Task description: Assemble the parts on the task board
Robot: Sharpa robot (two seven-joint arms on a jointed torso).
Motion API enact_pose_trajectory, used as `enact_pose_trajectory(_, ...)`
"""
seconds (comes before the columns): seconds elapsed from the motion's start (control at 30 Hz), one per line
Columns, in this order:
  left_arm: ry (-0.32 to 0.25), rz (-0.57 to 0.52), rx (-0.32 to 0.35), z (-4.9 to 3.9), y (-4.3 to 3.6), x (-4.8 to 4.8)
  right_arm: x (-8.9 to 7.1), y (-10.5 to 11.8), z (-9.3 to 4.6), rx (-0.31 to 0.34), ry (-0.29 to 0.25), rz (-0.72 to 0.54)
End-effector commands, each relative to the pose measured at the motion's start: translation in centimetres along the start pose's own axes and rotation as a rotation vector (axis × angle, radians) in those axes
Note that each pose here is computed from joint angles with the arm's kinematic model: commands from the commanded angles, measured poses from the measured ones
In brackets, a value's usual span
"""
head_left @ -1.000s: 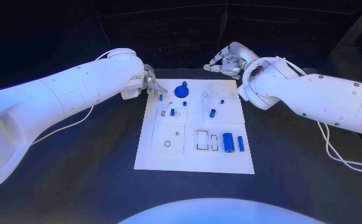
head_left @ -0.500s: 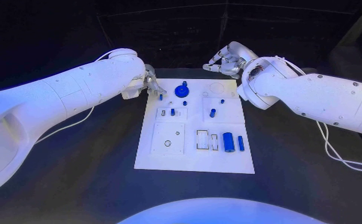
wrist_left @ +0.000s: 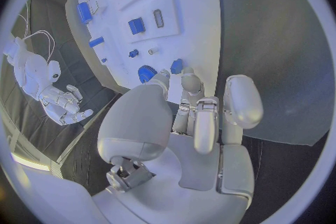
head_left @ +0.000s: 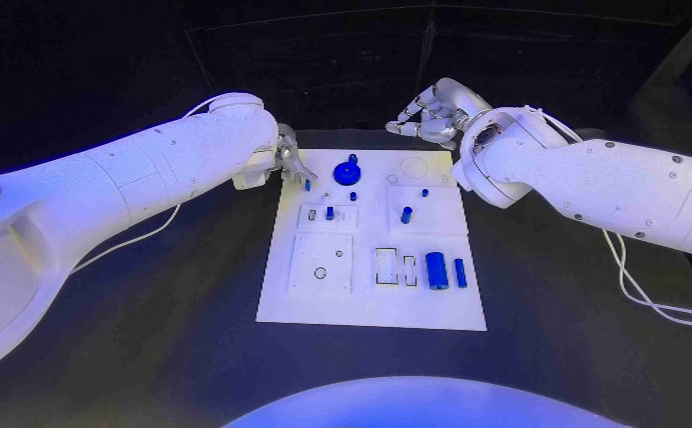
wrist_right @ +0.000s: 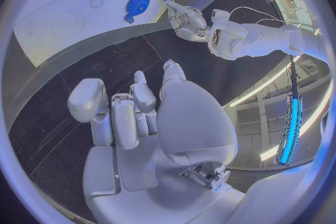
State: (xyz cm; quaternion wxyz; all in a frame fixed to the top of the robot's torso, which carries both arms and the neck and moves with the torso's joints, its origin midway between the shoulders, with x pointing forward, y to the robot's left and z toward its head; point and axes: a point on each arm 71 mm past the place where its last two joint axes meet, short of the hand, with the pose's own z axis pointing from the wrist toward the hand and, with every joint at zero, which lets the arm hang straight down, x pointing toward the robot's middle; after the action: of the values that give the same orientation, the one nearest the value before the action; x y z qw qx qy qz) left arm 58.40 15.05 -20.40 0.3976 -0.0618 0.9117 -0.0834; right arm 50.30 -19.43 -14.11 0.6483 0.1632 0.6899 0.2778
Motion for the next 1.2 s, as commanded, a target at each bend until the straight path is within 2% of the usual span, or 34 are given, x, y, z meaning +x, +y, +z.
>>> enact_pose_trajectory(0.03,0.002,0.012,0.014,-0.01,-0.26,0.03,-0.12,0.21,0.04,-0.012,-0.008,0.002)
enact_pose_trajectory(1.2,0.007,0.013,0.015,0.21,-0.62,0.38,-0.01,0.32,0.10,-0.013,-0.004,0.002)
